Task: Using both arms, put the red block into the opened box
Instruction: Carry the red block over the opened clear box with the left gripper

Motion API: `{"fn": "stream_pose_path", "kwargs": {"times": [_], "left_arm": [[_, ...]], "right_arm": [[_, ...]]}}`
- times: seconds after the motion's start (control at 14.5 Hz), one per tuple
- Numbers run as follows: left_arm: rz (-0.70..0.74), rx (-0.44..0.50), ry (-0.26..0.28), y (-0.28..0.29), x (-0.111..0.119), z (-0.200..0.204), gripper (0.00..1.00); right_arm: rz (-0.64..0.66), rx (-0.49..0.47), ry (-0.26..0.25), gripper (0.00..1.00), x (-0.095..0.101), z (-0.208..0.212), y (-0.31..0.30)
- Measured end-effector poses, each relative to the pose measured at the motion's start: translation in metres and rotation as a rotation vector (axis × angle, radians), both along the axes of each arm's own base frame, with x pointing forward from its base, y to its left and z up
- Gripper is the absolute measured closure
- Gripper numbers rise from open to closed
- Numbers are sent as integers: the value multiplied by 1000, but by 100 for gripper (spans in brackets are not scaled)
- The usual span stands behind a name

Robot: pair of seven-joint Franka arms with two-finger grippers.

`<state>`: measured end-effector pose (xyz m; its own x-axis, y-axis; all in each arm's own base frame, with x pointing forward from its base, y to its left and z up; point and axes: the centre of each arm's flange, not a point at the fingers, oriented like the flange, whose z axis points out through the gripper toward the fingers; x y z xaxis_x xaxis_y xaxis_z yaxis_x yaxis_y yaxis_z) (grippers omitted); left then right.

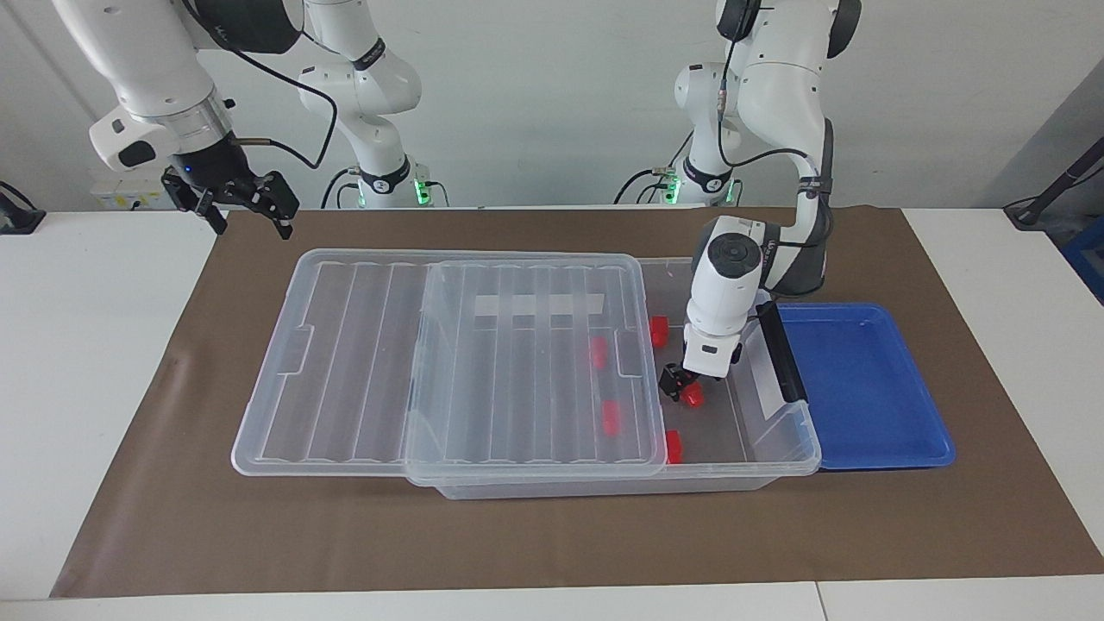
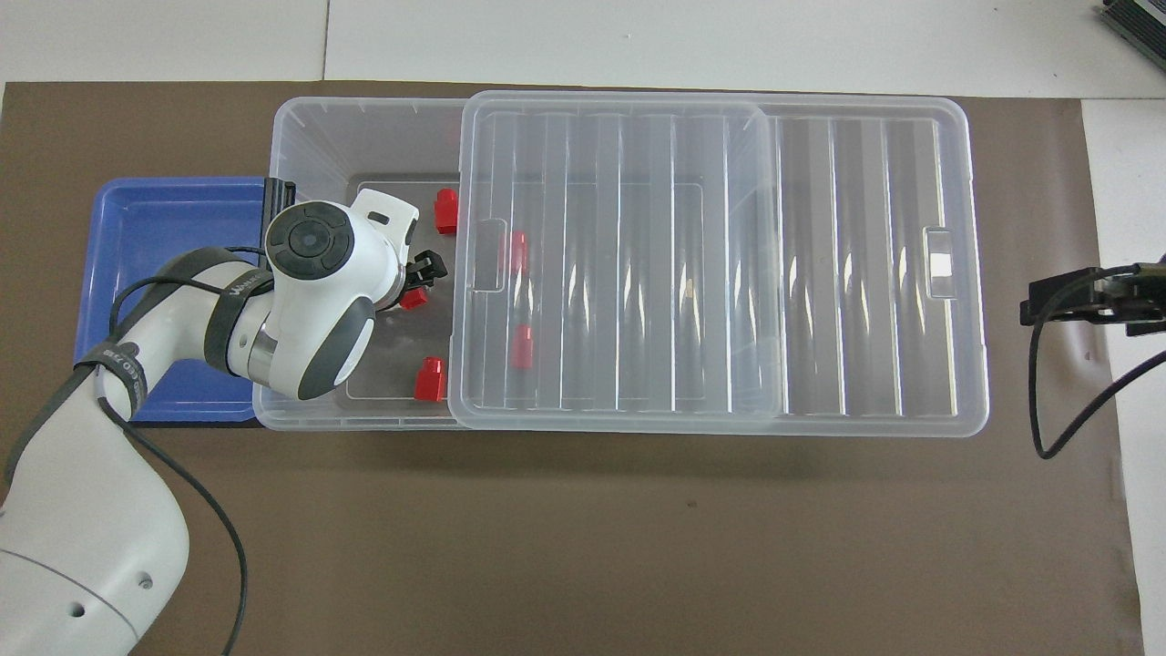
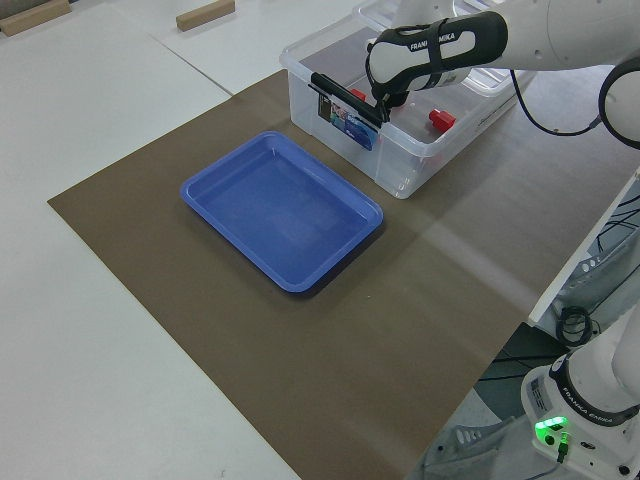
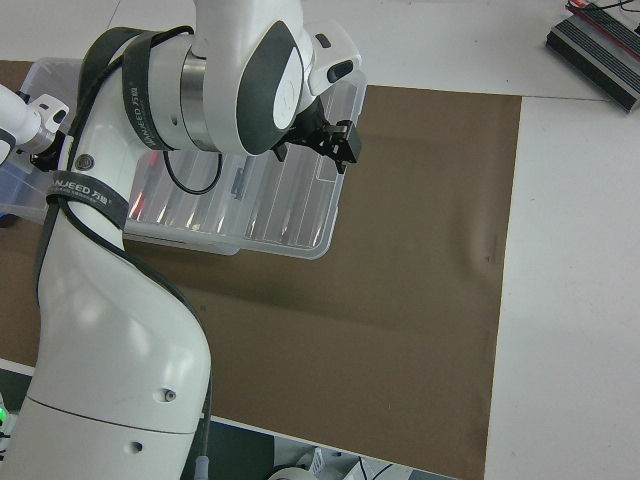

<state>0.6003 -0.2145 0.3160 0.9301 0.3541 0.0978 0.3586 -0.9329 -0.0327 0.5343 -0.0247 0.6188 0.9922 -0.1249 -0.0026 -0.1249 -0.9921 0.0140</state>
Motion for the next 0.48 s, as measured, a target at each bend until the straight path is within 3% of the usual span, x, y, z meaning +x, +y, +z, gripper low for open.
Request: {"fn": "stream_pose_path", "kwargs": {"times": [0.48], "left_arm": [[157, 16, -50, 9, -3, 90, 0]], "right_arm": [[0, 0, 0, 0, 0, 0, 0]]}}
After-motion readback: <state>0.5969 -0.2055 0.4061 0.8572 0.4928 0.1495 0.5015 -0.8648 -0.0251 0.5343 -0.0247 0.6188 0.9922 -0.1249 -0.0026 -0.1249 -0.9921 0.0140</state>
